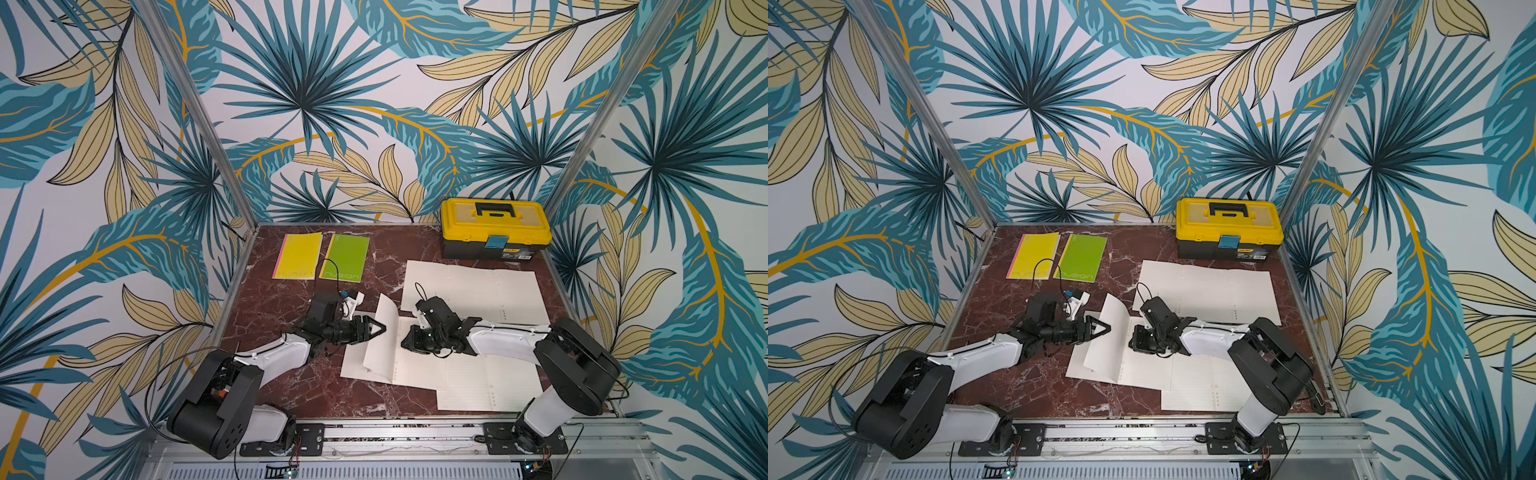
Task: Close the notebook
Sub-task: Close the notebook at the center of the board.
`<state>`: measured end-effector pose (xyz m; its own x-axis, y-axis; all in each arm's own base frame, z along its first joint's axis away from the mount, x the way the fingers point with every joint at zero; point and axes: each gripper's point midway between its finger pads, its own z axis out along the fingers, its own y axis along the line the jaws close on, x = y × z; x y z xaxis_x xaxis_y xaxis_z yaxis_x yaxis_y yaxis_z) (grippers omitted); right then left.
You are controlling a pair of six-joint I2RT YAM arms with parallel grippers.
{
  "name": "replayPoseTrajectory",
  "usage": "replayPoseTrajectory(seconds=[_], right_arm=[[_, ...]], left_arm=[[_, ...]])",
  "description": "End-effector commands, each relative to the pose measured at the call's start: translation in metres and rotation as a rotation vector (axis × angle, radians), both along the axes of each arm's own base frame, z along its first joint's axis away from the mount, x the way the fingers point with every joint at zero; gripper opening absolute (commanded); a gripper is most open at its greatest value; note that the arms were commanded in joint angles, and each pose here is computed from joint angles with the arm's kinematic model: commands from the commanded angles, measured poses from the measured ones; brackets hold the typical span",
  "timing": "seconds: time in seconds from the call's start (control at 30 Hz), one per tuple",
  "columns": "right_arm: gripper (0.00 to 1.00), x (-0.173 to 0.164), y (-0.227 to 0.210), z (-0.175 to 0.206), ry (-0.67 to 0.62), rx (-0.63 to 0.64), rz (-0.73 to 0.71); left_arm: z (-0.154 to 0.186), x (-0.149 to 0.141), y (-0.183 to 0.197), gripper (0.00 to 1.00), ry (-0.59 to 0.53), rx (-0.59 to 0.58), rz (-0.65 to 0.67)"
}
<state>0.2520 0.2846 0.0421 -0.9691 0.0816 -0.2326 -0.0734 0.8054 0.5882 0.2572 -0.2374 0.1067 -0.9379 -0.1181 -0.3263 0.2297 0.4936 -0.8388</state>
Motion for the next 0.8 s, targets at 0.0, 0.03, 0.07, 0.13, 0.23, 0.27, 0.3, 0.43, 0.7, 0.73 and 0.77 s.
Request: replayPoseTrajectory(seconds=[0.0,0.03,0.07,0.13,0.23,0.27,0.3,0.43,0.7,0.73,0.77], right_arm=[[0.19,-0.008,-0.018,0.003,0.002,-0.078,-0.001],[0.19,-0.009,-0.019,0.004,0.004,-0.086,-0.003],[0.19,-0.009,-0.021,0.005,0.004,-0.09,-0.003],[0.19,-0.01,-0.025,0.009,-0.003,-0.097,-0.011],[0.19,-0.011,-0.039,0.017,-0.022,-0.119,-0.041],[0.19,-0.011,-0.044,0.02,-0.027,-0.129,-0.052],[0.19,-0.011,-0.05,0.024,-0.034,-0.137,-0.062],[0.2,-0.009,-0.075,0.041,-0.069,-0.172,-0.117],[0.23,-0.013,-0.11,0.068,-0.115,-0.197,-0.181],[0.23,-0.014,-0.112,0.068,-0.116,-0.2,-0.184],[0.23,-0.014,-0.114,0.069,-0.118,-0.201,-0.188]], left_arm=[[0.019,0.002,-0.011,0.58,-0.052,-0.03,-0.036],[0.019,0.003,-0.013,0.58,-0.05,-0.029,-0.041],[0.019,0.003,-0.015,0.58,-0.05,-0.029,-0.044],[0.021,0.003,-0.019,0.58,-0.05,-0.034,-0.053],[0.023,0.003,-0.026,0.58,-0.055,-0.04,-0.068],[0.025,0.002,-0.027,0.58,-0.056,-0.042,-0.072],[0.025,0.003,-0.029,0.58,-0.054,-0.041,-0.077],[0.026,0.003,-0.039,0.58,-0.055,-0.047,-0.098],[0.016,-0.001,-0.071,0.59,-0.039,-0.054,-0.156],[0.014,-0.001,-0.076,0.58,-0.039,-0.049,-0.161],[0.011,-0.002,-0.081,0.58,-0.042,-0.037,-0.165]])
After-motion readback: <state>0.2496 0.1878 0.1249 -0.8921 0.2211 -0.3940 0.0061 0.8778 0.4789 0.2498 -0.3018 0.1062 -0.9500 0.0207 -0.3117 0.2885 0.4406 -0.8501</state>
